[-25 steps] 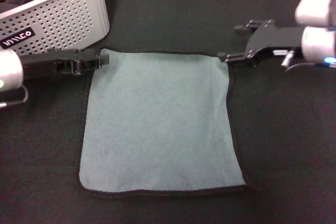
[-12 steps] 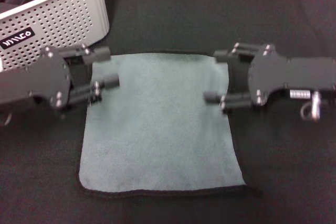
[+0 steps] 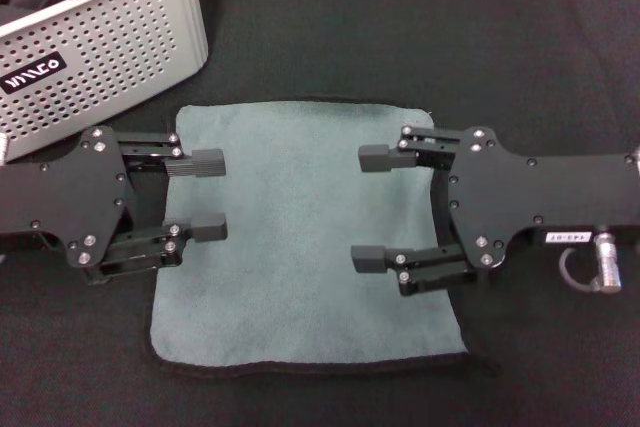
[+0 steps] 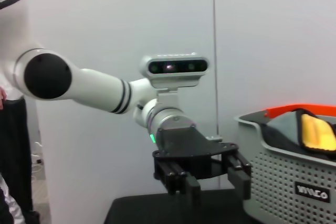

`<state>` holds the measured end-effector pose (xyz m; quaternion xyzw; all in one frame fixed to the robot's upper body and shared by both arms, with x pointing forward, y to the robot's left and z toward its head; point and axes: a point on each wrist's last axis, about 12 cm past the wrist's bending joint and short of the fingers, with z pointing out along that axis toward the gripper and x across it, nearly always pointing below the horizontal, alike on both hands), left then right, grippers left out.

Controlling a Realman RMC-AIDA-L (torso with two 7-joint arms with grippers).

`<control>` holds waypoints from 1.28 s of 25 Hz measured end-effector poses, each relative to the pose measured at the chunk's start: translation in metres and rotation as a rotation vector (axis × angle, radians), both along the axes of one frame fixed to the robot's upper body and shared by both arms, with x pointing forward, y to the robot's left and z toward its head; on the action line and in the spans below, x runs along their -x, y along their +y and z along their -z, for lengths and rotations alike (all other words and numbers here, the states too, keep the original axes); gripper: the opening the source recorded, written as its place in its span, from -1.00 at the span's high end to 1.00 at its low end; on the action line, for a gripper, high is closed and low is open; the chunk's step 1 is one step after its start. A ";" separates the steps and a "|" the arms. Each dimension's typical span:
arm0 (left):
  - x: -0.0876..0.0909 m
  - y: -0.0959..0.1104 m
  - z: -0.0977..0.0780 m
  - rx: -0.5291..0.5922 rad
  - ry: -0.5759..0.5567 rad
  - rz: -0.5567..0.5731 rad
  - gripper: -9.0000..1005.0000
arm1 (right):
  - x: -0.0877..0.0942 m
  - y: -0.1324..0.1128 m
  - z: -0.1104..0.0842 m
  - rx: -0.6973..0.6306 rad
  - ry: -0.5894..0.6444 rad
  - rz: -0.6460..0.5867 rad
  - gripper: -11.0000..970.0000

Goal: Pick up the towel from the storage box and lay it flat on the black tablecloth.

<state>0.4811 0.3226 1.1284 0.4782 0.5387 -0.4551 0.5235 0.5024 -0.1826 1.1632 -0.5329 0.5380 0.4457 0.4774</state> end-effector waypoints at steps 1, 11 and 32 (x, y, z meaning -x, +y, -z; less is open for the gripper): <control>-0.001 0.000 -0.001 0.001 0.006 0.005 0.00 | 0.000 0.001 0.001 0.001 0.000 -0.006 -0.73; -0.004 0.006 -0.007 0.007 0.044 0.004 -0.16 | 0.007 0.001 0.011 -0.006 -0.013 -0.037 -0.74; -0.002 0.010 -0.005 -0.002 0.072 0.006 -0.20 | 0.009 0.000 0.016 -0.059 -0.041 -0.047 -0.74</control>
